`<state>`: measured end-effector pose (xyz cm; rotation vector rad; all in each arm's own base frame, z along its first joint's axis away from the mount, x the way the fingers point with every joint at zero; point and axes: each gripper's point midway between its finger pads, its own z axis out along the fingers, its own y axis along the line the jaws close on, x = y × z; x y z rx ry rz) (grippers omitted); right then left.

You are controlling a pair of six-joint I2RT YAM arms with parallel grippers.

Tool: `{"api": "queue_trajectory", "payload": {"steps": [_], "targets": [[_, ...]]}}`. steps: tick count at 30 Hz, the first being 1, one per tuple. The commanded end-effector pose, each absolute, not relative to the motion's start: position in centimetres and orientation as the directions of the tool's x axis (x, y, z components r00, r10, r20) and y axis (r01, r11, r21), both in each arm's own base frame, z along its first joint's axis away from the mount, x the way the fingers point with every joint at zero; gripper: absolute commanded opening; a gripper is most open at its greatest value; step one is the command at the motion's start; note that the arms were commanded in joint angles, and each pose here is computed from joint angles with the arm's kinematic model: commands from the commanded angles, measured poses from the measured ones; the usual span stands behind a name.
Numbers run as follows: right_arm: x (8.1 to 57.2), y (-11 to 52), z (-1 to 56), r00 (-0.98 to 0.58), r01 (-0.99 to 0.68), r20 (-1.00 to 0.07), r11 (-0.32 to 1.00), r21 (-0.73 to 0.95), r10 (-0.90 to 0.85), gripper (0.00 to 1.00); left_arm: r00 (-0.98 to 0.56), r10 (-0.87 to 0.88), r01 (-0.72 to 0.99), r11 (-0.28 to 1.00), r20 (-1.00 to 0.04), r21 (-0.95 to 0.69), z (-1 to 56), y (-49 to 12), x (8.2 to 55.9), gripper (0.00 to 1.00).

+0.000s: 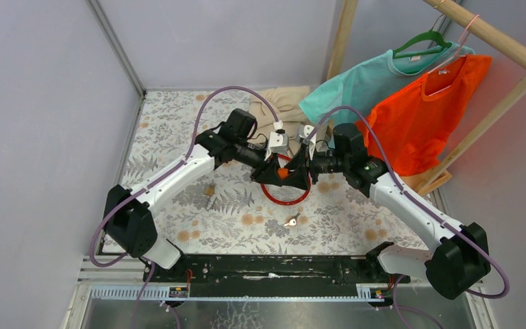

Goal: Lock with the key
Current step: Lock the lock, then place the key at the center of the board.

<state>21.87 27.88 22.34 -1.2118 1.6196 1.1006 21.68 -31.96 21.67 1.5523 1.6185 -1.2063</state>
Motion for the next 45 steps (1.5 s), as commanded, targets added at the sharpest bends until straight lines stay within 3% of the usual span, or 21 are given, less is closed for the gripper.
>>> {"api": "queue_trajectory", "payload": {"steps": [1, 5, 17, 21, 26, 32, 36, 39, 45], "targets": [[21.9, 28.3, 25.7, -0.135, -0.985, -0.970, 0.131, 0.110, -0.202, 0.57, -0.110, 0.405, 0.981, -0.103, -0.908, -0.165, 22.3, -33.0, 22.3, 0.00], [22.0, 28.2, 25.5, -0.131, -0.985, -0.970, 0.136, 0.104, -0.206, 0.43, -0.115, 0.411, 0.980, -0.099, -0.904, -0.170, 22.1, -33.2, 22.3, 0.00], [22.3, 27.5, 25.0, -0.124, -0.985, -0.969, 0.141, 0.095, -0.213, 0.18, -0.106, 0.428, 0.983, -0.093, -0.898, -0.160, 21.1, -32.8, 22.3, 0.00], [22.3, 27.3, 25.0, -0.117, -0.987, -0.970, 0.137, 0.090, -0.211, 0.04, -0.097, 0.428, 0.982, -0.107, -0.899, -0.157, 20.8, -32.6, 22.0, 0.02], [22.4, 27.0, 24.5, -0.106, -0.988, -0.969, 0.134, 0.077, -0.224, 0.00, -0.085, 0.429, 0.979, -0.132, -0.899, -0.155, 20.7, -32.5, 21.6, 0.18], [22.8, 26.2, 24.6, -0.109, -0.986, -0.970, 0.148, 0.077, -0.216, 0.00, -0.093, 0.425, 0.979, -0.126, -0.900, -0.161, 20.6, -31.9, 21.6, 0.56], [22.7, 25.9, 24.6, -0.116, -0.986, -0.971, 0.145, 0.087, -0.211, 0.00, -0.090, 0.418, 0.986, -0.090, -0.904, -0.140, 21.1, -31.0, 22.4, 0.71], [22.6, 25.8, 24.8, -0.123, -0.986, -0.971, 0.135, 0.096, -0.207, 0.00, -0.072, 0.417, 0.993, -0.056, -0.906, -0.104, 21.6, -30.0, 23.0, 0.78], [22.0, 26.0, 24.9, -0.142, -0.988, -0.970, 0.095, 0.125, -0.198, 0.00, -0.025, 0.417, 0.998, -0.037, -0.908, -0.045, 22.2, -29.6, 23.8, 0.77]]}}
